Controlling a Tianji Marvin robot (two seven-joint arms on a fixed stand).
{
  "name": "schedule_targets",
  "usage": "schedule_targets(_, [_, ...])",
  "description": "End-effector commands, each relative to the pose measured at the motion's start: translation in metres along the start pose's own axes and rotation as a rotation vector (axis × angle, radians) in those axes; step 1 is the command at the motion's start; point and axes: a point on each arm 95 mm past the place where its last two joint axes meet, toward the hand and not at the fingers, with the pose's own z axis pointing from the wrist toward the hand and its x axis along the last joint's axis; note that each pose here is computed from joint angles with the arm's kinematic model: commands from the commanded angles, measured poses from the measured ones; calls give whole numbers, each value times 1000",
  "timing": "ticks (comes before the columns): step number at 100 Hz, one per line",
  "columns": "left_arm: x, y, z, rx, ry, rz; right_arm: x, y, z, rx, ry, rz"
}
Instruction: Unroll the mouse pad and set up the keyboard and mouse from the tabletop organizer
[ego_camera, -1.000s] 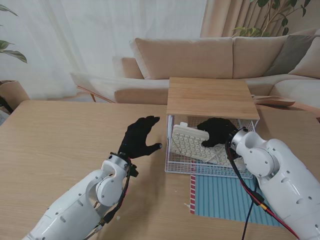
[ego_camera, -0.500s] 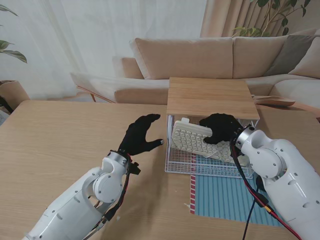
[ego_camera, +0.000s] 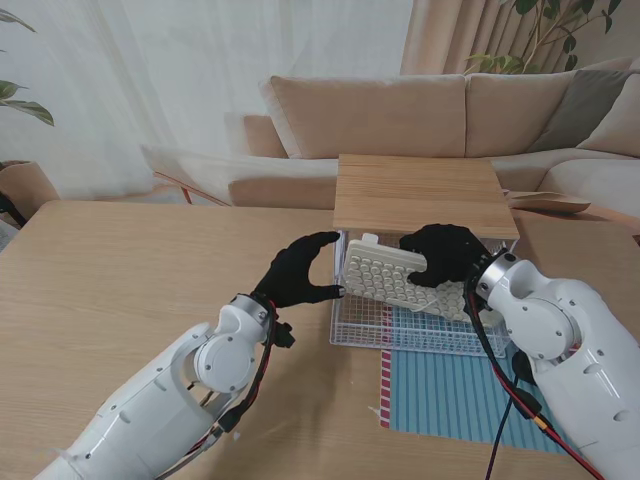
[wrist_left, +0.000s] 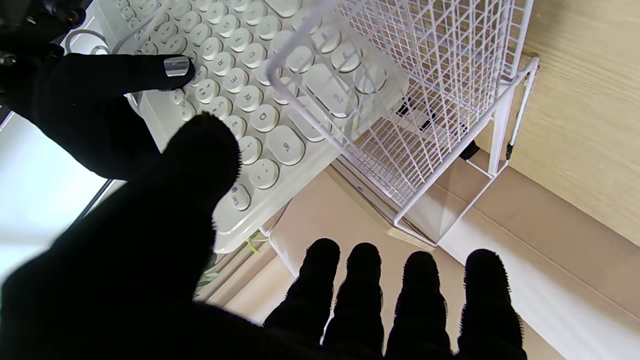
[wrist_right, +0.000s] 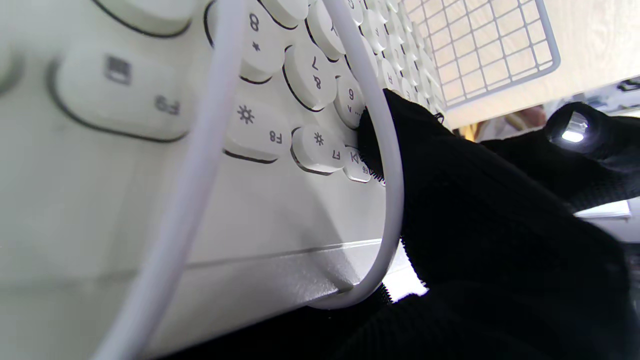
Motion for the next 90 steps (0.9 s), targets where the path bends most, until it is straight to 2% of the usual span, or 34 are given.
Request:
schedule_targets(1, [9,1,7,-10,2,-13,8,11,2,-24,29,-16])
schedule_targets(27, [15,4,15,-6,-26,-66,5,14,-3,-52,25,-25])
schedule_targets(54, [21,-2,19,5,-21,-102,9,25,-6,-79,68,-33])
schedule_targets(90, [22,-2,15,-48,-4,-214,12,29,-5,-113,106,-28])
